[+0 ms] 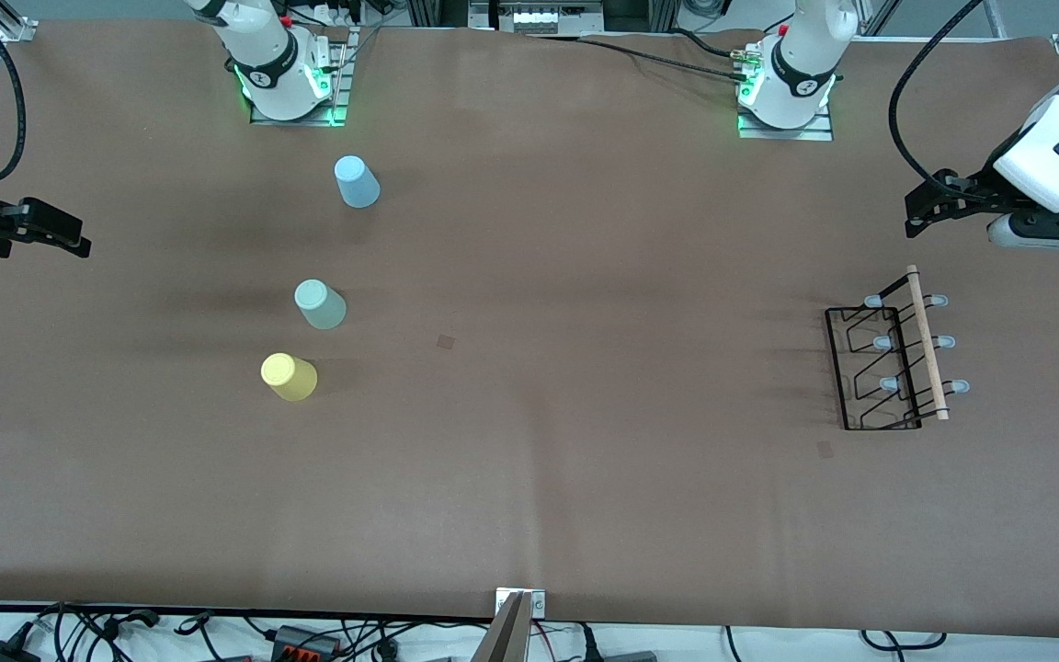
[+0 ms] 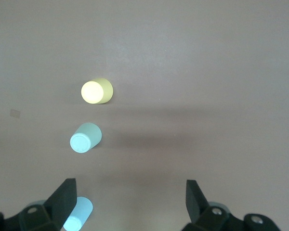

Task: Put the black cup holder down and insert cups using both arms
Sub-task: 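Move the right gripper toward the teal cup, then grasp the teal cup with the right gripper while the left gripper reaches the holder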

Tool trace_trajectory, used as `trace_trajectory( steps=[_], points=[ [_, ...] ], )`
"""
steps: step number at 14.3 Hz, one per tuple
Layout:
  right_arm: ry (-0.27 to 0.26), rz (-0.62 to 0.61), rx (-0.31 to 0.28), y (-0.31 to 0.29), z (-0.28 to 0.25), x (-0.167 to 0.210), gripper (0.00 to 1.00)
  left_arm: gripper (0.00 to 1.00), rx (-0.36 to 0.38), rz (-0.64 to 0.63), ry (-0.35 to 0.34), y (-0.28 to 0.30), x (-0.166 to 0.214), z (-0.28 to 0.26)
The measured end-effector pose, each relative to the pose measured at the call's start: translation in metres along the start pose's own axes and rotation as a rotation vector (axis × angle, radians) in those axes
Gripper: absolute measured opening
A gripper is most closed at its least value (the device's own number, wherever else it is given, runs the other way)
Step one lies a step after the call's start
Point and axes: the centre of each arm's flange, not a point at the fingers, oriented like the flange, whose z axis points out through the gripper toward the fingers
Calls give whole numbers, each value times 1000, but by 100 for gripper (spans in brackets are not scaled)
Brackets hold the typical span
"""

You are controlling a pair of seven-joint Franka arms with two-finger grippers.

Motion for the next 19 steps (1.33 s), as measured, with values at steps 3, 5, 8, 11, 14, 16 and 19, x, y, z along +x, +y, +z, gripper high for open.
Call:
trace_trajectory(
  steps=[3, 5, 8, 11, 14, 16, 19],
  points=[
    [0, 0, 0, 0, 0, 0, 100, 100, 0, 0, 0, 0, 0, 0],
    [1, -1, 0, 0, 0, 0, 100, 100, 0, 0, 0, 0, 0, 0],
    [-8, -1, 0, 0, 4, 1, 100, 100, 0, -1, -1, 0, 0, 0],
    [-79, -2, 5, 1, 37, 13, 100, 100, 0, -3, -5, 0, 1, 2],
    [-168, -2, 10, 1, 89, 27, 100, 100, -1, -3, -47, 0, 1, 11],
    [-155, -13, 10, -5, 120, 32, 100, 100, -1, -5, -80, -1, -1, 16],
    [-77, -56, 3, -31, 172, 15, 100, 100, -2, -14, -113, -6, 4, 30]
  ],
)
